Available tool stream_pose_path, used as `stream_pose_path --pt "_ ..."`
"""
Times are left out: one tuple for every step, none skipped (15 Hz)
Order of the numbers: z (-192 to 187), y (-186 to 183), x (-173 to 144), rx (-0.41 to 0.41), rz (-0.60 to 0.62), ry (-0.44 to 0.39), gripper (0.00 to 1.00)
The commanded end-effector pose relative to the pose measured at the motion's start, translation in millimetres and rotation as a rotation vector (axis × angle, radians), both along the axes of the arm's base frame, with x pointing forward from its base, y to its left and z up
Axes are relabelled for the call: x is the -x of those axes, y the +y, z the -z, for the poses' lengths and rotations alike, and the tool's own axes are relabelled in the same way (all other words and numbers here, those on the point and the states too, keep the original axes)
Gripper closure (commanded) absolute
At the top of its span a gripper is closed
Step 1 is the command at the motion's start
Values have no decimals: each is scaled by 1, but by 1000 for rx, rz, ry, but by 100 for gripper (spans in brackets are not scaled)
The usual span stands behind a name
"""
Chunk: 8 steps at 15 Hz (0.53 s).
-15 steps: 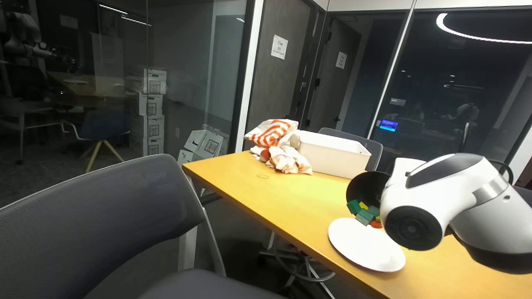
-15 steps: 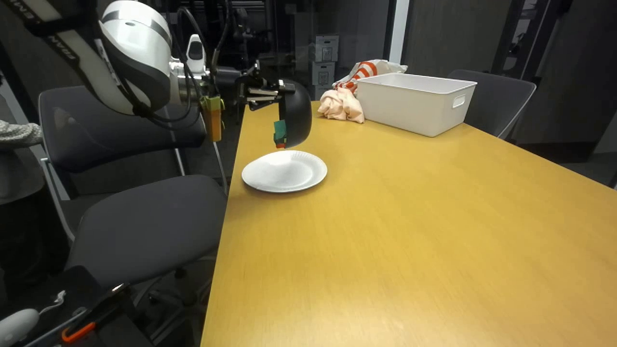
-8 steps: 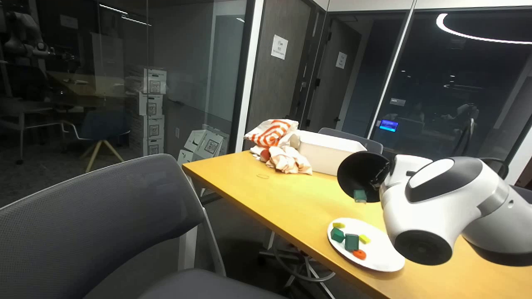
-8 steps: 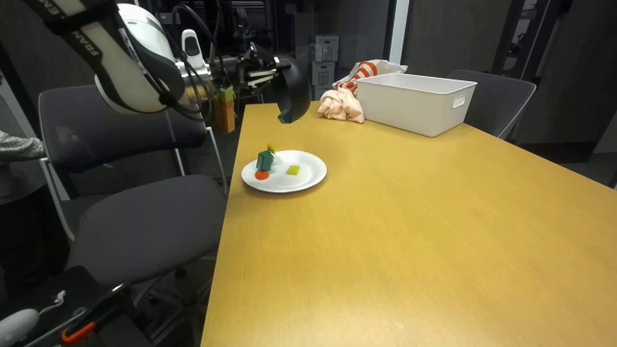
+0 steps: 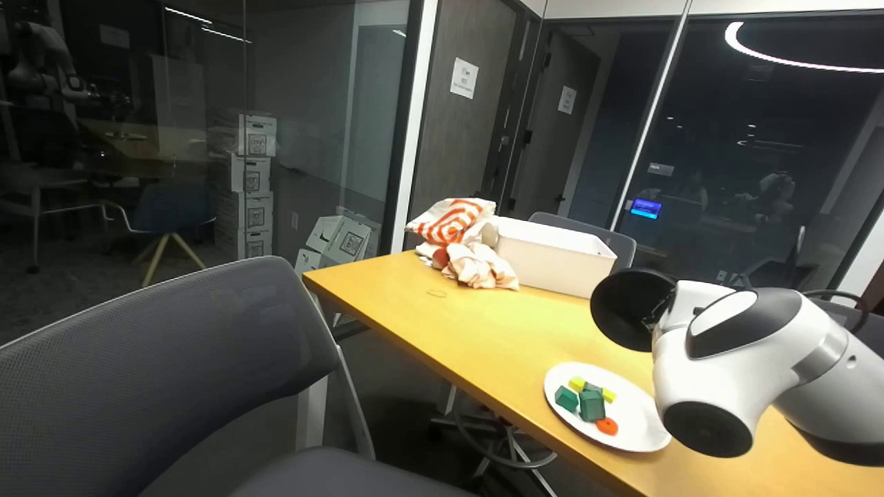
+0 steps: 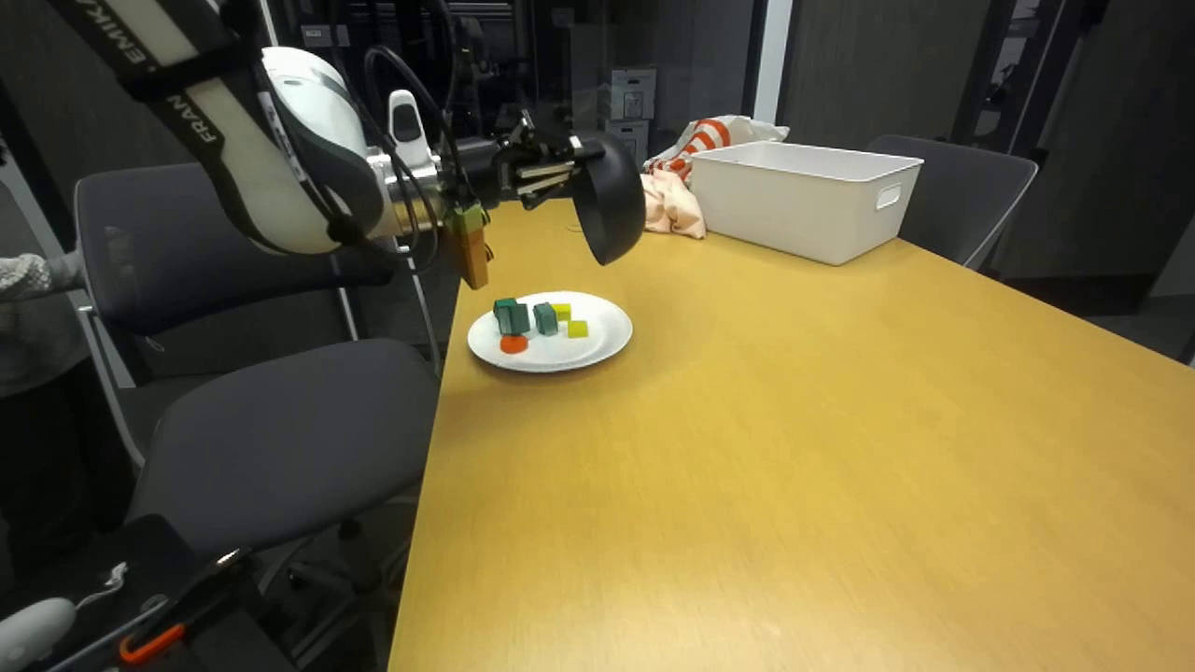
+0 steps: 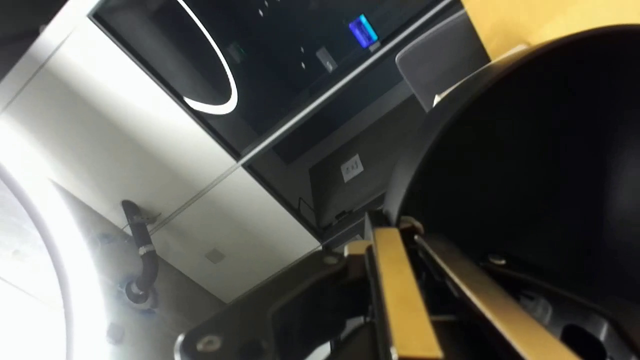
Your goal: Pour the contents from the bowl onto the white plate
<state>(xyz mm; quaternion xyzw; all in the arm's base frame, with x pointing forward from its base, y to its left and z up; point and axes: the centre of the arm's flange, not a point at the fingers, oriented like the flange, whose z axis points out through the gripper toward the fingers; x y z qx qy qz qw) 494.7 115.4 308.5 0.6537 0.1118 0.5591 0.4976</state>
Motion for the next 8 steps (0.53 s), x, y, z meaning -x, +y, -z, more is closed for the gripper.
stream_pose_path --pt "-43 -31 13 -117 137 106 95" --pt "-53 -36 16 -162 178 130 95" --pt "-66 -46 14 -196 223 139 96" --pt "-81 -57 17 -229 277 147 95" --pt "-96 -72 15 -256 321 135 95" --pt "-114 -85 17 -297 374 146 95" --pt "-130 -105 15 -334 430 155 95" --pt "-137 -123 15 -374 482 194 96"
